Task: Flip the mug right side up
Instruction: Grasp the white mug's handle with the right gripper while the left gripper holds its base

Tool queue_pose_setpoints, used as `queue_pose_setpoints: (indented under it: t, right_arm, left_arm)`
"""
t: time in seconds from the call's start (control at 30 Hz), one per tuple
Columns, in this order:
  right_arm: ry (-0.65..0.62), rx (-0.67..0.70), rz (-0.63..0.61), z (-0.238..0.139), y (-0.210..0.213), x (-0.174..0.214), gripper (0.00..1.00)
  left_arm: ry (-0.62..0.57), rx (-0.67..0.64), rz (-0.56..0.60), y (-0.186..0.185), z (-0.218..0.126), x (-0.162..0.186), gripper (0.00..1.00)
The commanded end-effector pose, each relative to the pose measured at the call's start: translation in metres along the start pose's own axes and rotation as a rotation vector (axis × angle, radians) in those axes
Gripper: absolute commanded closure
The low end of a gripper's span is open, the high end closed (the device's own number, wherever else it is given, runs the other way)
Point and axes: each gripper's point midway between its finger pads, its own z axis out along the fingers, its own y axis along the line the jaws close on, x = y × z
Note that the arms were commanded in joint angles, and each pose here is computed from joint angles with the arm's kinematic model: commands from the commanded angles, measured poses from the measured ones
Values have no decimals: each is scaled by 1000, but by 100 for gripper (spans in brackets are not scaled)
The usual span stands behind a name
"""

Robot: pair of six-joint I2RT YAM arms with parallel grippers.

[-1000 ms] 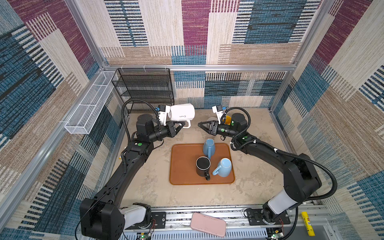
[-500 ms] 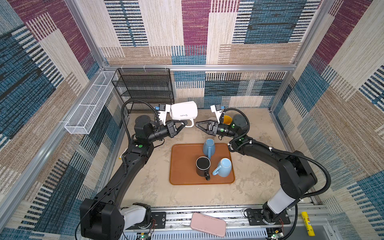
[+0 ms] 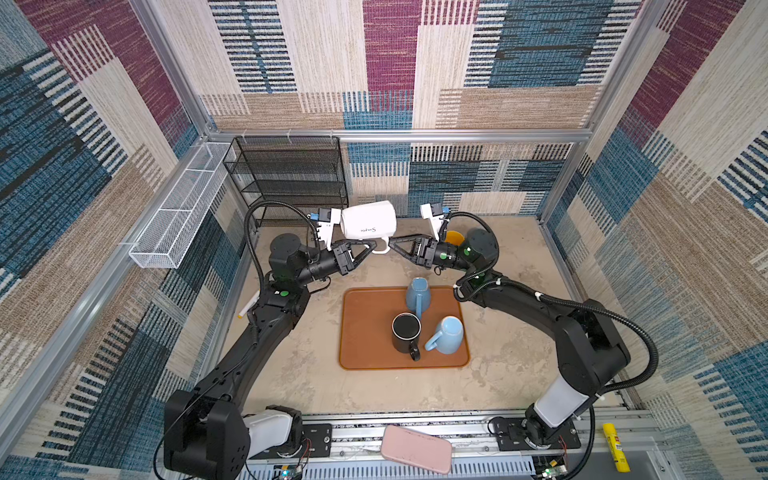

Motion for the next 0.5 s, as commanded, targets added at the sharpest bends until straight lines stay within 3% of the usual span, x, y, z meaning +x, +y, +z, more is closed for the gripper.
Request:
queue_pose_setpoints:
  t: [0.0, 0.47]
  right_arm:
    - [-8, -54, -20, 3, 13, -6, 64]
    - [-19, -113, -17, 9, 25, -15, 67]
  left_arm:
    - [-37, 81, 86, -21, 0, -13, 100]
    - [-20, 102, 72, -21, 7, -8, 100]
